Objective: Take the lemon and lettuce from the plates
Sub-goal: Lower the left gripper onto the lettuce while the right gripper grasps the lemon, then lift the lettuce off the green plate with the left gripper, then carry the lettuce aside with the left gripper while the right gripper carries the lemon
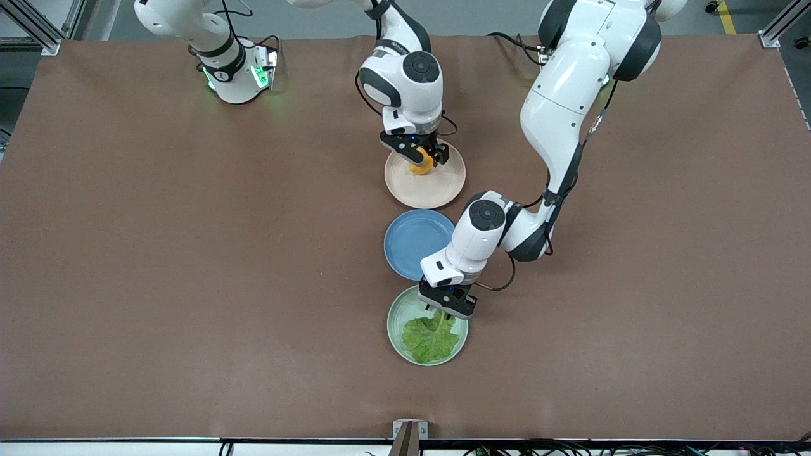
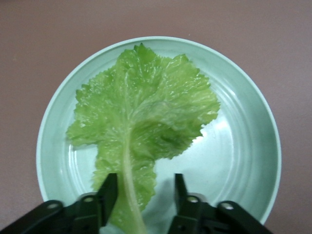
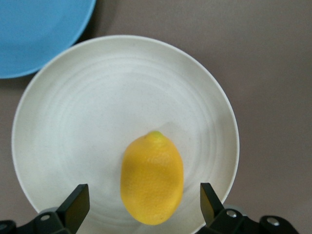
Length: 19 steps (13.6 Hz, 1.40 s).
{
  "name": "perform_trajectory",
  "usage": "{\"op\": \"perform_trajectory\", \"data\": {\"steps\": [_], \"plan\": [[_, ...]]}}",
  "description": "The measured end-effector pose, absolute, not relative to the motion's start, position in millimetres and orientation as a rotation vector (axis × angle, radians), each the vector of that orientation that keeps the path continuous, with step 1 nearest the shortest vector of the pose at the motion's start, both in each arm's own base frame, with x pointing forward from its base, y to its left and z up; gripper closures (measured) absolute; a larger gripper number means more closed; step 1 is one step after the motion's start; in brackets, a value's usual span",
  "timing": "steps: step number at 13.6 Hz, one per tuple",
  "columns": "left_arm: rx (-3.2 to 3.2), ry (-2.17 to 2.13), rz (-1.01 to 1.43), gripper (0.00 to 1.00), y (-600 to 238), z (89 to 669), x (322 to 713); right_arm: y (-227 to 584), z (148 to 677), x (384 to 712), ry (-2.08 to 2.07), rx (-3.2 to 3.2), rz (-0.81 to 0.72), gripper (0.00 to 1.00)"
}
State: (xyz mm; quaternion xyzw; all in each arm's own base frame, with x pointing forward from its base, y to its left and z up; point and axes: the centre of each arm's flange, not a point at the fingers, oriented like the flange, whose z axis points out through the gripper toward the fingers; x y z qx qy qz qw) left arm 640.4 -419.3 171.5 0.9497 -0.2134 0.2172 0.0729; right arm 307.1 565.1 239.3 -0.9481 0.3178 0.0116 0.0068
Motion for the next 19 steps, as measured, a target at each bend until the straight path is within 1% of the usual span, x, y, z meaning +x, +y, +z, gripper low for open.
{"op": "perform_trajectory", "data": {"steps": [3, 4, 6, 7, 8, 9, 10, 11, 12, 14, 16, 19], "plan": [[2.849, -0.656, 0.670, 0.87, -420, 175, 642, 567, 218, 301, 1.018, -2.975, -0.018, 0.00], [2.848, -0.668, 0.680, 0.96, -421, 178, 643, 568, 211, 300, 1.024, -2.974, -0.036, 0.00], [2.872, -0.715, 0.680, 0.96, -419, 193, 648, 568, 201, 300, 1.030, -2.969, -0.048, 0.02], [2.892, -0.722, 0.667, 0.96, -417, 208, 652, 568, 199, 300, 1.031, -2.968, -0.049, 0.06], [2.911, -0.718, 0.655, 0.96, -414, 225, 656, 568, 198, 300, 1.031, -2.968, -0.049, 0.06], [2.936, -0.703, 0.640, 0.96, -404, 246, 662, 569, 198, 298, 1.026, -2.970, -0.049, 0.11], [2.959, -0.691, 0.625, 0.96, -392, 267, 669, 570, 198, 296, 1.021, -2.972, -0.049, 0.23], [2.982, -0.669, 0.617, 0.96, -373, 290, 678, 571, 198, 295, 1.020, -2.972, -0.050, 0.33], [3.003, -0.641, 0.615, 0.96, -350, 312, 689, 571, 200, 297, 1.025, -2.969, -0.052, 0.38], [3.028, -0.564, 0.598, 0.96, -286, 343, 708, 567, 204, 310, 1.024, -2.965, -0.066, 0.38], [3.035, -0.452, 0.533, 0.96, -219, 344, 714, 553, 225, 342, 0.963, -2.999, -0.069, 0.38], [3.074, -0.292, 0.378, 0.96, -126, 308, 705, 492, 287, 424, 0.810, -3.039, -0.063, 0.38]]}}
